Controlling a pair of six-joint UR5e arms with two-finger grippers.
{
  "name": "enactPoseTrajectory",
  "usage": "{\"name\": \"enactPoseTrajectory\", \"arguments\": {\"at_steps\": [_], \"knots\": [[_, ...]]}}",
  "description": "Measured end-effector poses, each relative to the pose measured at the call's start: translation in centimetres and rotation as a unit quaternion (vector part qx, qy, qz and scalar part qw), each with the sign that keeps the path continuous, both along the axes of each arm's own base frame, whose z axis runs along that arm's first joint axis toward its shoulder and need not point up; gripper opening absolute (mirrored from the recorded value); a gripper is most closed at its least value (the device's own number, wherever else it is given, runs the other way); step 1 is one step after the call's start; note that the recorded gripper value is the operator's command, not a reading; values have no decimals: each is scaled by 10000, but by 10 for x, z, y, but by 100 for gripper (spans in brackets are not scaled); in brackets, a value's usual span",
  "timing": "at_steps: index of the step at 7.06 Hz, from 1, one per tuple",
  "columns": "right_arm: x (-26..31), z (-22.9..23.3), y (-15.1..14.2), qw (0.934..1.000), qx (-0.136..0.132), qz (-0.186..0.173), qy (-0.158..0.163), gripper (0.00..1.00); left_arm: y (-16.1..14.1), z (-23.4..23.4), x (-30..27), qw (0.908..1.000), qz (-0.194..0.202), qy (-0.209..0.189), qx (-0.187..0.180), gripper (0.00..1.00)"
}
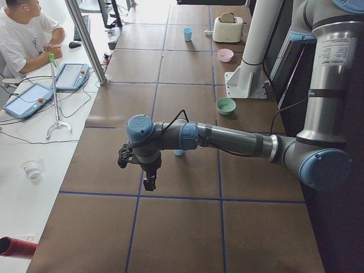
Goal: Stack blue cups with both arms
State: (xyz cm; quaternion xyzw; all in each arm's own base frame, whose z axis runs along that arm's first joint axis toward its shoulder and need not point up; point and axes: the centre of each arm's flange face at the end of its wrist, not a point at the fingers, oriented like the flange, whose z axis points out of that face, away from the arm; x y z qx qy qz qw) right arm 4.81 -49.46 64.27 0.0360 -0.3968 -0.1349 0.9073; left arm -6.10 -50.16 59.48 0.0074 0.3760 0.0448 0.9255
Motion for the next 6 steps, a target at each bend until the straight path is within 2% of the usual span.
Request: {"name": "enactPoseTrajectory", "arguments": {"at_steps": [3, 5, 6], "knots": [[-2, -2, 0, 10000, 5, -10, -15, 100, -3, -7, 22, 9997, 194, 85, 115, 100], [-8, -2, -1, 10000, -3, -52, -37, 100, -7, -19, 65, 9980, 371, 489, 156, 100], [-12, -3, -1, 9999, -7, -87, -74, 100, -7, -26, 92, 9977, 324, 594, 79, 100]]}}
